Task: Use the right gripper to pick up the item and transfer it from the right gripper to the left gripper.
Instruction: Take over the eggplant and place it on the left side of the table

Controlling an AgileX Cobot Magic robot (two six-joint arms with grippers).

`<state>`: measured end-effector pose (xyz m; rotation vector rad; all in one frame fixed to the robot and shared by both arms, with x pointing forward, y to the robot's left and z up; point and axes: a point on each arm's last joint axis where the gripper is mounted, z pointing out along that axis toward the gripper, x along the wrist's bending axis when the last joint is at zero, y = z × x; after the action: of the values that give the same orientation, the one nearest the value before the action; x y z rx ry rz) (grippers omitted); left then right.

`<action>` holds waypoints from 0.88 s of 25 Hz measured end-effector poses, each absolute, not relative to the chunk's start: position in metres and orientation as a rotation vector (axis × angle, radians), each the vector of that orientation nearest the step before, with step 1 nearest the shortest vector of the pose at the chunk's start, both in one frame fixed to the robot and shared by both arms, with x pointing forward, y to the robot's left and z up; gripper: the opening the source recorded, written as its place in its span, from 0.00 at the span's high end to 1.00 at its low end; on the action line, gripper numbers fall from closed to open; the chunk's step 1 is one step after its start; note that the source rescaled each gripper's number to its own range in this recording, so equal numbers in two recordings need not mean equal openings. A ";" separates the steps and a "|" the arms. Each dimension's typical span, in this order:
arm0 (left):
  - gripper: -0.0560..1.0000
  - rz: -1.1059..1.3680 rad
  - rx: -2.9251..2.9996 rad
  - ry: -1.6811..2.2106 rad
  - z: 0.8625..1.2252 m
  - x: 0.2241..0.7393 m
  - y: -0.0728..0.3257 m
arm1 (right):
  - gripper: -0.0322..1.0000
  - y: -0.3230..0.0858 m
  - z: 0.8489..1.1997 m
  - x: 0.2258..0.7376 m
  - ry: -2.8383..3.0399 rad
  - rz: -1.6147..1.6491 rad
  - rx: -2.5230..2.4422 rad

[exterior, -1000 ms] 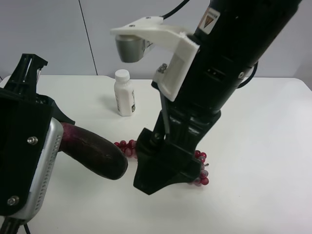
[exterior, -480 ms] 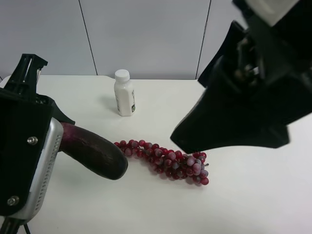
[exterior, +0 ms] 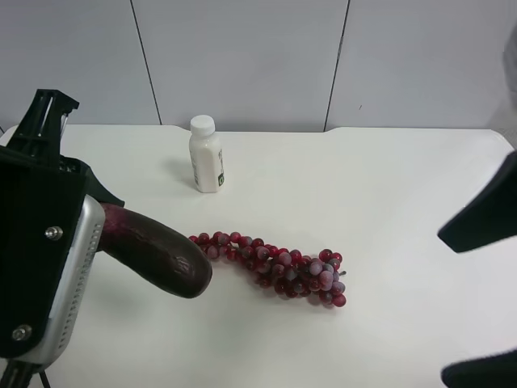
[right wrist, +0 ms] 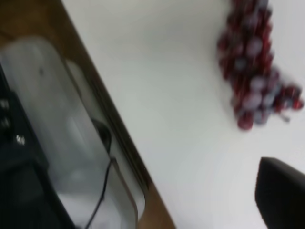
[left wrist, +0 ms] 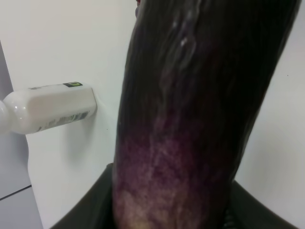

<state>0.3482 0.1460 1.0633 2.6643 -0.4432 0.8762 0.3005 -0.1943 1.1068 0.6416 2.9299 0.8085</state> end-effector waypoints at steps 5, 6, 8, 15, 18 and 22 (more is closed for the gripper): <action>0.93 0.870 2.664 -0.440 1.063 0.348 0.146 | 0.00 -0.216 1.092 0.285 2.900 0.811 0.629; 0.93 0.870 2.664 -0.440 1.063 0.348 0.146 | 0.00 -0.221 1.088 0.283 2.889 0.805 0.626; 0.93 0.870 2.664 -0.440 1.063 0.348 0.146 | 0.00 -0.237 1.077 0.273 2.833 0.818 0.652; 0.93 0.869 2.664 -0.439 1.063 0.348 0.146 | 0.00 -0.262 1.050 0.261 2.640 0.983 0.751; 0.93 0.868 2.664 -0.438 1.063 0.348 0.146 | 0.00 -0.266 1.049 0.261 2.576 1.047 0.764; 0.93 0.868 2.664 -0.438 1.063 0.348 0.146 | 0.00 -0.266 1.050 0.261 2.566 1.050 0.769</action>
<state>0.3478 0.1459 1.0631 2.6640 -0.4381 0.8679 0.2609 -0.2661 1.0496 0.7688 2.5664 1.0495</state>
